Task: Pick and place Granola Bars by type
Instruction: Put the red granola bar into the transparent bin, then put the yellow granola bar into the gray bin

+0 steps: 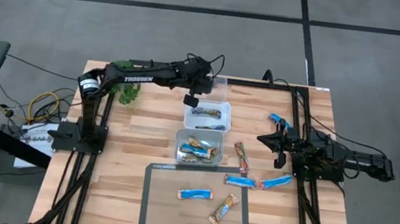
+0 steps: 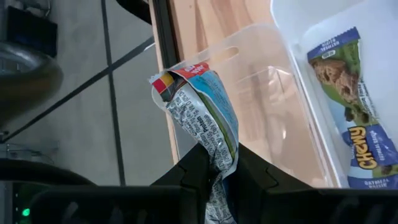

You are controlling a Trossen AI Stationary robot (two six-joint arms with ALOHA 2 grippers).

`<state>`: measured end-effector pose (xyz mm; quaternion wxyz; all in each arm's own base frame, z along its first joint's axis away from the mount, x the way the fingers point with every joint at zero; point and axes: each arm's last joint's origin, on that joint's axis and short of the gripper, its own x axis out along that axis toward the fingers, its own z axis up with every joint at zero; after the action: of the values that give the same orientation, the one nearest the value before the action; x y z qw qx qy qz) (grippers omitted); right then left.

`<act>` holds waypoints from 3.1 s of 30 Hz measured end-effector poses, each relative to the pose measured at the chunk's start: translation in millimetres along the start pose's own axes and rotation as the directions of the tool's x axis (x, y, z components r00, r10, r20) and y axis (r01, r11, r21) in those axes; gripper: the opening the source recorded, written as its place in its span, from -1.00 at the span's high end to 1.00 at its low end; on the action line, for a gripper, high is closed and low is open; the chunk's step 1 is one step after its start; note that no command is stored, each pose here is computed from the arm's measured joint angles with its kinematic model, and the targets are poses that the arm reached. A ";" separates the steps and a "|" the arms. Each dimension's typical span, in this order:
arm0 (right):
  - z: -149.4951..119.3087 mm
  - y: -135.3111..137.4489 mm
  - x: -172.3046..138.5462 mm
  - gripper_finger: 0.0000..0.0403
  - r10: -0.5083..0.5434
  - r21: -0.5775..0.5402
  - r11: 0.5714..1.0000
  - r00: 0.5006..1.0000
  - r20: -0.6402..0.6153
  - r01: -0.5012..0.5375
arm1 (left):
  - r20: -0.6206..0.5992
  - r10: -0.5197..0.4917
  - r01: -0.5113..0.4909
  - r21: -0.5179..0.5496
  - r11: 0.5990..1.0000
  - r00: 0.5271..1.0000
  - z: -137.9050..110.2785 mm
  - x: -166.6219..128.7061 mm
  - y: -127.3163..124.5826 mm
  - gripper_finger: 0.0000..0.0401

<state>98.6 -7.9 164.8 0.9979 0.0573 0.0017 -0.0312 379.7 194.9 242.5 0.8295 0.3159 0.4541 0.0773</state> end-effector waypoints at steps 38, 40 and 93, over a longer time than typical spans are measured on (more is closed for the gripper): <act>-0.1 0.0 0.0 1.00 0.000 0.000 1.000 1.000 0.000 0.000 | 0.088 -0.091 0.105 -0.171 0.980 0.992 39.2 -58.3 -26.2 0.28; -0.1 0.0 0.0 1.00 0.000 0.000 1.000 1.000 0.000 0.000 | 0.116 -0.149 0.168 -0.176 0.970 0.982 47.2 -70.3 -36.4 0.28; 0.1 0.1 -0.1 1.00 0.001 0.000 1.000 1.000 0.001 -0.001 | 0.038 -0.586 0.566 -0.315 0.762 0.809 144.3 -89.7 -300.6 0.28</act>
<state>98.5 -7.8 164.9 0.9979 0.0572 0.0012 -0.0308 396.2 -144.8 183.0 0.8372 0.0237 0.5370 -0.1007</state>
